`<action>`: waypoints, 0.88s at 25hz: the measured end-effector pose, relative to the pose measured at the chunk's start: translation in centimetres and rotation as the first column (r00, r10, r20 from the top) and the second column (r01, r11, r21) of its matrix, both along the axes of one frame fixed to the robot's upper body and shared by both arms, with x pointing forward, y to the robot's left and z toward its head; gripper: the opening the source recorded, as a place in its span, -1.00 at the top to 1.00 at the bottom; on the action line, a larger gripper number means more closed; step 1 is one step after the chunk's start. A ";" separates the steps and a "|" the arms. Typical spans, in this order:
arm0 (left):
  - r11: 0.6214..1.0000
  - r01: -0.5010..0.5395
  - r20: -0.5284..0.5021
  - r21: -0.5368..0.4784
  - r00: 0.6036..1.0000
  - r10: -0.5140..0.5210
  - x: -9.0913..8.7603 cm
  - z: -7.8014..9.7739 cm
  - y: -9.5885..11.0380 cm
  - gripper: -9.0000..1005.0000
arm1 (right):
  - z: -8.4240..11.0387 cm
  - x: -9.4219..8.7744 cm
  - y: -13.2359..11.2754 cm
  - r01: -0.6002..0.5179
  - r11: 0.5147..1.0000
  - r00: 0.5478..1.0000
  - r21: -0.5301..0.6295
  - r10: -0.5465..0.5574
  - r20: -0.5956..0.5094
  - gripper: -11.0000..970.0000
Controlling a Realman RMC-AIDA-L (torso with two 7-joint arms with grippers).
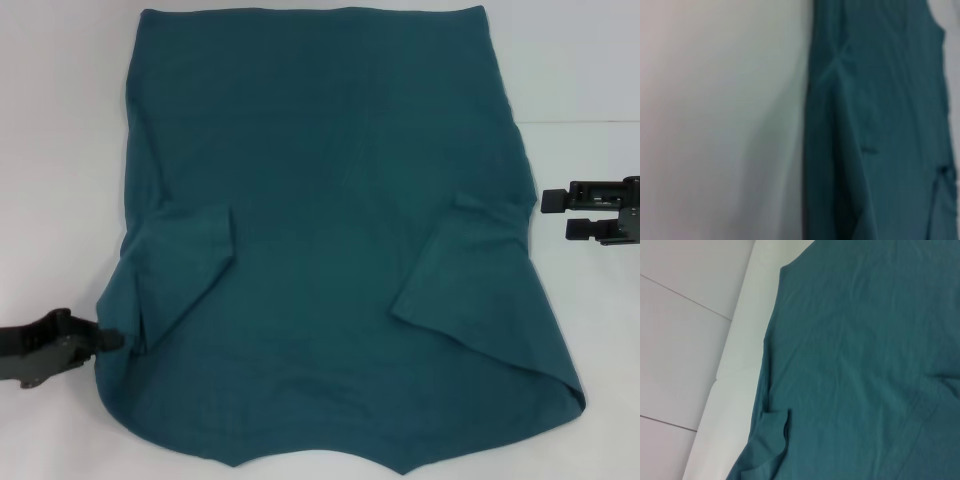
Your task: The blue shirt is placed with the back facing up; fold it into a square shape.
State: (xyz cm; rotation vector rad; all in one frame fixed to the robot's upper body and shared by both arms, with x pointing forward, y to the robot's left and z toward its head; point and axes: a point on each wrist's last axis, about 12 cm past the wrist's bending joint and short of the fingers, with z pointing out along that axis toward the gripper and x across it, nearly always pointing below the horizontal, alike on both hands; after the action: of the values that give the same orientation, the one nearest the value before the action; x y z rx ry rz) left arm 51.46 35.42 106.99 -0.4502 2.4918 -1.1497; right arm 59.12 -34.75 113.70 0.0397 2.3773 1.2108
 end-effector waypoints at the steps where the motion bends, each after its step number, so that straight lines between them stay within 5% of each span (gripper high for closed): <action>1: 1.000 0.002 0.016 -0.018 1.000 -0.001 -0.1 0.2 0.1 0.88 | 0.0 0.0 0.0 0.000 1.000 1.000 0.000 0.000 0.000 -0.70; 9: 0.998 0.006 0.051 -0.063 0.999 -0.002 -0.5 1.0 0.8 0.88 | 0.2 -0.5 -0.7 -0.046 0.998 0.998 -0.042 0.045 -0.032 -0.70; 22: 0.999 -0.006 0.055 -0.051 0.998 0.009 -0.1 1.0 0.8 0.88 | 0.0 -3.6 -2.4 -0.311 0.925 0.945 -0.219 0.277 -0.174 -0.69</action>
State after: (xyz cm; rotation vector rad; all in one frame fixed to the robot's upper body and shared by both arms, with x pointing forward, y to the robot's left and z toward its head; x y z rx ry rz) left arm 51.38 36.18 107.99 -0.4353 2.4167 -1.2089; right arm 55.50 -37.16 113.71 -0.3353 2.7139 1.0609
